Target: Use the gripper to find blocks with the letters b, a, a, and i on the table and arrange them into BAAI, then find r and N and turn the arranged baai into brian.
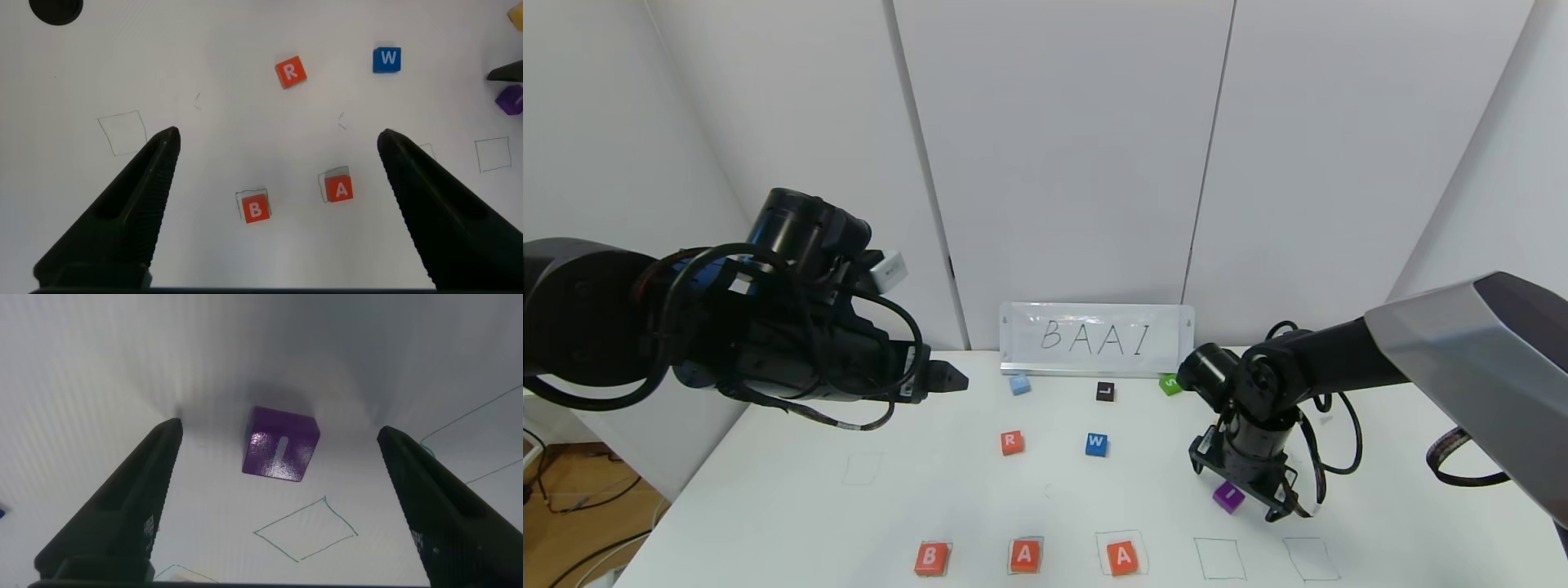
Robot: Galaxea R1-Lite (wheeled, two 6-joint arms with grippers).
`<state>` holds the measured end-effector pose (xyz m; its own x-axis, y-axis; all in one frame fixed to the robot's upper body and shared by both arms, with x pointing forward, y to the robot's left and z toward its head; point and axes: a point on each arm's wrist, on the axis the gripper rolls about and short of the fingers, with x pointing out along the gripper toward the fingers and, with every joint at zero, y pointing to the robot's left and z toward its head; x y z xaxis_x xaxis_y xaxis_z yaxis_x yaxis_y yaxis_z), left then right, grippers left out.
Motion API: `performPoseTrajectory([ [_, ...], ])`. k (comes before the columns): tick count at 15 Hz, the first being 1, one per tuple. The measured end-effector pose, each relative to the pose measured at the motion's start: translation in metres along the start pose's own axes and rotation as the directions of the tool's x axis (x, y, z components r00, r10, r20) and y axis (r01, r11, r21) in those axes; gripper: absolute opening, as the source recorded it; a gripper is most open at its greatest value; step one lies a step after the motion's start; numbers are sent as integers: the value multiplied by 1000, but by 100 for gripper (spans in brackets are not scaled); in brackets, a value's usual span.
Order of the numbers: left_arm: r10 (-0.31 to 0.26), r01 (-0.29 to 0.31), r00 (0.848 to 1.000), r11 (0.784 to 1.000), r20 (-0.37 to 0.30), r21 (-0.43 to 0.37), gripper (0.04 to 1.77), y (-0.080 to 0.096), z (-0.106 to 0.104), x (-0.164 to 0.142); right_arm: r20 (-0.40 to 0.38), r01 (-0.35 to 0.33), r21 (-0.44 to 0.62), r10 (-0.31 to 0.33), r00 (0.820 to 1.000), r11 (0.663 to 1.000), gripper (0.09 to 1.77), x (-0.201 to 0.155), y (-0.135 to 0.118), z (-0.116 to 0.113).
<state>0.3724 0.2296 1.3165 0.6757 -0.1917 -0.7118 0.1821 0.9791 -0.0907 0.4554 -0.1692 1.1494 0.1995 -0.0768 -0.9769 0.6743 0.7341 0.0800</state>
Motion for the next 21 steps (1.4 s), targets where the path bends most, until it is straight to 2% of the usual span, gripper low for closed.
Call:
performPoseTrajectory([
  [21,2,-2,1000,1000,-5,-1,172,0,0,3,-4,0,33,0,1000,999,171,2,3,-1],
])
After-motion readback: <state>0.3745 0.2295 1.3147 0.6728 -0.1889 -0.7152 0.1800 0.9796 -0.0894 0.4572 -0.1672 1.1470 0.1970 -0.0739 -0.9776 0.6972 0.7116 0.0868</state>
